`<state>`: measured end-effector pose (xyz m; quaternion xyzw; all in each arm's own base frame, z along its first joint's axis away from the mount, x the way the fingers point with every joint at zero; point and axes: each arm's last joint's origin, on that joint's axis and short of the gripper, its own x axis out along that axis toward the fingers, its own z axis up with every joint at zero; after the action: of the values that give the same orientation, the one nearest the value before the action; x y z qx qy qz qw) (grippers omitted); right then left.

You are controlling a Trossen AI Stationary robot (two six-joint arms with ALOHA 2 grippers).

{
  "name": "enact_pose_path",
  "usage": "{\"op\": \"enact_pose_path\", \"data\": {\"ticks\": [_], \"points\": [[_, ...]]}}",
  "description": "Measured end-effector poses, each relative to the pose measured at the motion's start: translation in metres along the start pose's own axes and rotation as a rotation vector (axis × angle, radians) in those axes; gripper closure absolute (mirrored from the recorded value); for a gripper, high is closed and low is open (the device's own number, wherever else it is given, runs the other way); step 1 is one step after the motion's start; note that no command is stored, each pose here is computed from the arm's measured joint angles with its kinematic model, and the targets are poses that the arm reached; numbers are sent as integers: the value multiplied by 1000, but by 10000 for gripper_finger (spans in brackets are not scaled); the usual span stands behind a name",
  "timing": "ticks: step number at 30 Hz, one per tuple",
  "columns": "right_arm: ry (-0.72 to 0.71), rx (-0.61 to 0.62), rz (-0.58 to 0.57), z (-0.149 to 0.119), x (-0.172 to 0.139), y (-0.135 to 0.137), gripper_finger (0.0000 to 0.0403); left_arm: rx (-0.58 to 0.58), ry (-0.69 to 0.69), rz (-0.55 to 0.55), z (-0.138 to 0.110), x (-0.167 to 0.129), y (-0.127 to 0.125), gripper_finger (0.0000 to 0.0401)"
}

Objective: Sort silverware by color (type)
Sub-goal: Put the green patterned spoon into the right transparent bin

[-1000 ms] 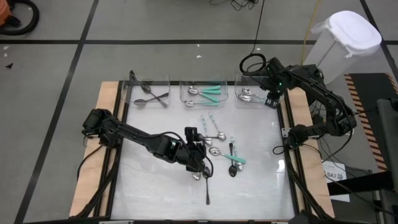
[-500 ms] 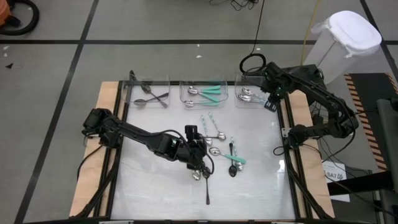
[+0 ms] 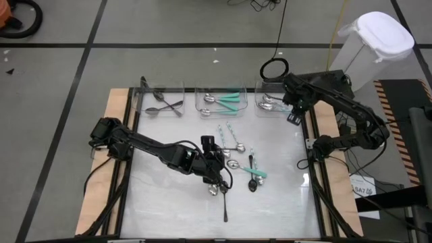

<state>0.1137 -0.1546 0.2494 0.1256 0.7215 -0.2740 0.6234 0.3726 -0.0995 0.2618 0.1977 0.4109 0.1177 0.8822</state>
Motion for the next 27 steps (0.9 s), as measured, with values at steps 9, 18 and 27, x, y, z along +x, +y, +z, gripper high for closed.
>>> {"op": "enact_pose_path", "data": {"ticks": [9, 18, 27], "points": [[8, -37, -88, 3, 4, 7, 300, 3, 0, 0, 0, 0, 0, 149], [-6, -44, -91, 4, 4, 6, 300, 6, -1, 0, 0, 0, 0, 149], [16, -68, -62, 11, 10, 7, 300, 10, 0, 0, 0, 0, 0, 149]]}}
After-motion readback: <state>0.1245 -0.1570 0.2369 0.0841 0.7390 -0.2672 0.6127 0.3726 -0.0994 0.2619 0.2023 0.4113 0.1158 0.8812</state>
